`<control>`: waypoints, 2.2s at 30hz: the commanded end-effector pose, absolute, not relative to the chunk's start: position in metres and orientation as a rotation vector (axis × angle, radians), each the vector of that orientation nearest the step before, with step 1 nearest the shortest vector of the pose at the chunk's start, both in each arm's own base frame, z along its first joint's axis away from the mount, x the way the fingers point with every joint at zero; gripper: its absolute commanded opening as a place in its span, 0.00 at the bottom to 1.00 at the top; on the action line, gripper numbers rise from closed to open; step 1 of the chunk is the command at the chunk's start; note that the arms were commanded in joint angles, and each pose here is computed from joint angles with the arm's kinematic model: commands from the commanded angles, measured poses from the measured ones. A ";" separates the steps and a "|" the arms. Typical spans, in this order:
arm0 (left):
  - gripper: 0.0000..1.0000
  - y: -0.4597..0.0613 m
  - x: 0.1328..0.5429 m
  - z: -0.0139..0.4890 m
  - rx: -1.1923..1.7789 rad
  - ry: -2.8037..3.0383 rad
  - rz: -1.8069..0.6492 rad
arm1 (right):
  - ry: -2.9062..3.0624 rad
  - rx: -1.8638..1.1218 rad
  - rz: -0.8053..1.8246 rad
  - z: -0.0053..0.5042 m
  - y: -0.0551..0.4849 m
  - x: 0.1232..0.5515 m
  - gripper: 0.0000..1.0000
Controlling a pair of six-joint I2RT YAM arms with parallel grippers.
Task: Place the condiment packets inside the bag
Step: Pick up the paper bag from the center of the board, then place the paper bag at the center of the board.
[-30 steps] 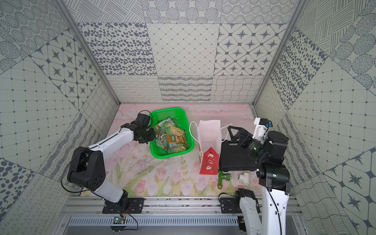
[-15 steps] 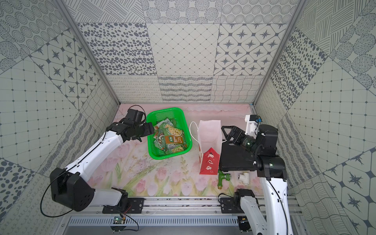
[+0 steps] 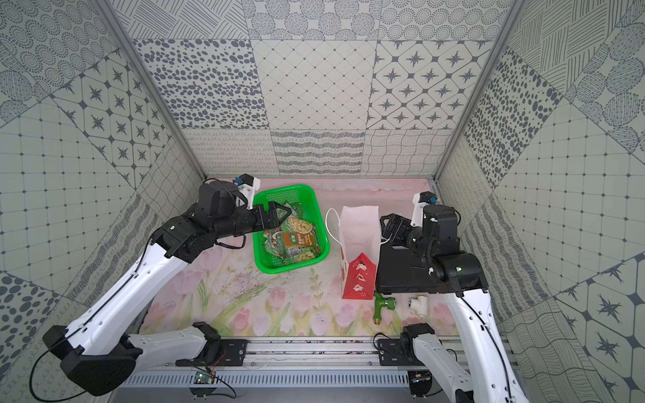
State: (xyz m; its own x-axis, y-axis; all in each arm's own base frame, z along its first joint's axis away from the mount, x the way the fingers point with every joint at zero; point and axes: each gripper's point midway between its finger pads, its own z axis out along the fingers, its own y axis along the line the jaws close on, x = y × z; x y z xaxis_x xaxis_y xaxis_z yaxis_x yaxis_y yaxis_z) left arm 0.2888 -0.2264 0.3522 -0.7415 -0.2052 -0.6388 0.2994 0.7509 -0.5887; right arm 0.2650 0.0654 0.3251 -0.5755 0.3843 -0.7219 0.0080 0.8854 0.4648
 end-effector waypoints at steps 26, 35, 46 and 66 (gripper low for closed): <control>0.28 -0.360 0.283 0.357 0.476 2.309 -0.901 | 2.087 0.199 0.530 0.353 0.074 0.283 0.08; 0.00 -0.319 0.330 0.384 0.377 2.206 -0.706 | 1.979 0.217 0.511 0.391 0.068 0.301 0.00; 0.00 -0.298 0.394 0.396 0.296 2.148 -0.601 | 1.957 0.247 0.568 0.402 0.062 0.350 0.00; 0.00 -0.263 0.472 0.357 0.192 2.212 -0.481 | 2.054 0.345 0.683 0.359 0.035 0.431 0.00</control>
State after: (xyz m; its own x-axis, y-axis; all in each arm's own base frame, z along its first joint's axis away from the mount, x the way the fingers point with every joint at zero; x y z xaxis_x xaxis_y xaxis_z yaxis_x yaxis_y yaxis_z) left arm 0.4599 -0.2754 0.3662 -0.6271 -0.0402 -0.7779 0.3136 0.9011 -0.2995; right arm 0.4210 0.0350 0.3336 -0.5913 0.4833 -0.6456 0.0387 0.8166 0.5759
